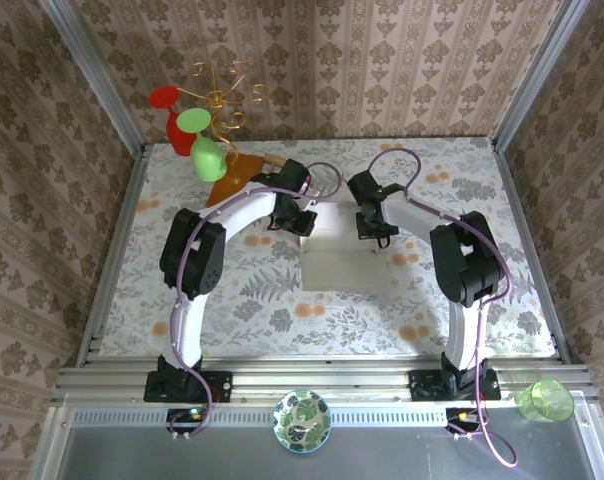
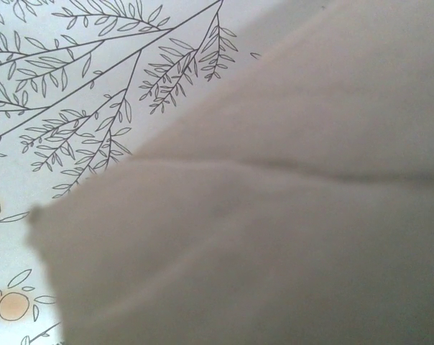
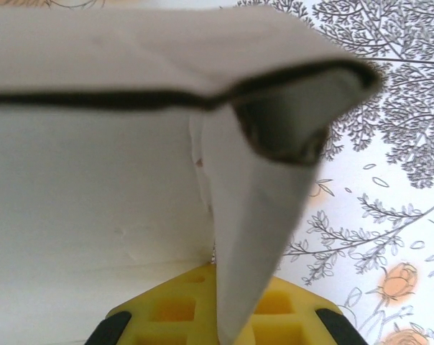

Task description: Fold the paper box

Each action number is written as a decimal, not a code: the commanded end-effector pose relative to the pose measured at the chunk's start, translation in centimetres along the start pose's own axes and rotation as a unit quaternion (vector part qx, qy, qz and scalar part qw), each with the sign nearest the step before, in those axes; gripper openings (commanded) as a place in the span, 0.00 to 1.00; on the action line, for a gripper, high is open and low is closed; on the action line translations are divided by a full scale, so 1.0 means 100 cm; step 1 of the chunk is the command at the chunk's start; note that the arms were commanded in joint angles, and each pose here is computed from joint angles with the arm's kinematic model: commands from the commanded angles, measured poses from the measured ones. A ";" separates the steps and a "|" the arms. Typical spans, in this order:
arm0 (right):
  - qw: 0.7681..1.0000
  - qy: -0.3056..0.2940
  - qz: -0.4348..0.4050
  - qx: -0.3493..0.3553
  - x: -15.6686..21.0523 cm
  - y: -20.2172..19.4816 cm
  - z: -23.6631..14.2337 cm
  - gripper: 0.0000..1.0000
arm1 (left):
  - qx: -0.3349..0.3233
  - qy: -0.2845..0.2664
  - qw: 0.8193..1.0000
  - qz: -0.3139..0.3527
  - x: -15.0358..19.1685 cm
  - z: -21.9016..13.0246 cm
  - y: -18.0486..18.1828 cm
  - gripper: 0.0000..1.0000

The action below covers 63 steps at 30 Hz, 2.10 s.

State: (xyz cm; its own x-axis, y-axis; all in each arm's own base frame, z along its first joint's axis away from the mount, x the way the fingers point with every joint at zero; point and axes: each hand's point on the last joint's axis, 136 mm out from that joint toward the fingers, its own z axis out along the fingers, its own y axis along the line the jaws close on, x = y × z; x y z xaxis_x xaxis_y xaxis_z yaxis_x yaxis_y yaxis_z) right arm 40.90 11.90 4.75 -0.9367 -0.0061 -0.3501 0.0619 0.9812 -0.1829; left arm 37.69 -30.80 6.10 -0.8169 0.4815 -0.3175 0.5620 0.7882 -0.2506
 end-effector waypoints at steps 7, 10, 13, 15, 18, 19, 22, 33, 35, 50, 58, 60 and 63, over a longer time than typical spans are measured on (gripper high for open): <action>0.995 0.024 -0.038 0.087 0.006 -0.011 -0.004 0.00 | -0.049 0.003 0.999 -0.022 -0.002 0.005 0.016 0.00; 0.996 0.028 -0.032 0.072 0.005 -0.005 -0.009 0.00 | -0.085 0.006 0.996 -0.034 0.000 0.003 0.027 0.00; 0.997 0.030 -0.031 0.066 0.003 -0.002 -0.011 0.00 | -0.127 0.008 0.991 -0.039 0.002 0.003 0.035 0.00; 0.997 0.031 -0.028 0.061 0.002 0.000 -0.012 0.00 | -0.154 0.008 0.987 -0.043 0.004 0.004 0.040 0.00; 0.998 0.037 -0.024 0.052 0.004 0.004 -0.012 0.00 | -0.198 0.014 0.979 -0.048 0.007 0.006 0.044 0.00; 0.998 0.041 -0.025 0.048 0.004 0.005 -0.012 0.00 | -0.212 0.013 0.976 -0.049 0.008 0.007 0.045 0.00; 0.997 0.050 -0.027 0.043 0.008 0.008 -0.009 0.00 | -0.225 0.008 0.973 -0.054 0.008 0.011 0.044 0.00; 0.997 0.063 -0.023 0.033 0.011 0.011 -0.002 0.00 | -0.158 -0.063 0.983 -0.067 -0.015 -0.008 0.029 0.29; 0.997 0.067 -0.019 0.031 0.012 0.010 -0.001 0.00 | -0.152 -0.083 0.983 -0.068 -0.019 -0.016 0.028 0.32; 0.996 0.081 -0.008 0.020 0.014 0.012 0.003 0.00 | -0.095 -0.133 0.983 -0.089 -0.021 -0.012 0.030 0.27; 0.997 0.080 -0.004 0.017 0.013 0.013 0.002 0.00 | -0.114 -0.117 0.982 -0.093 -0.016 -0.005 0.036 0.18; 0.997 0.081 -0.002 0.018 0.013 0.011 0.003 0.00 | -0.127 -0.110 0.982 -0.090 -0.012 -0.003 0.038 0.22; 0.997 0.081 -0.001 0.017 0.013 0.012 0.003 0.00 | -0.133 -0.105 0.981 -0.093 -0.008 0.000 0.040 0.24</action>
State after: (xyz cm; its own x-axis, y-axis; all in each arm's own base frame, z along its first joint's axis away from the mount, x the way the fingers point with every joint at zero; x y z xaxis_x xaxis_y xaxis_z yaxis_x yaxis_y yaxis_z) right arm 40.65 13.41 4.31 -0.9695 0.0068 -0.2450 0.0585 0.9772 -0.2041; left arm 40.58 -28.57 6.12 -0.8314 0.2512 -0.4957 0.3521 0.9282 -0.1202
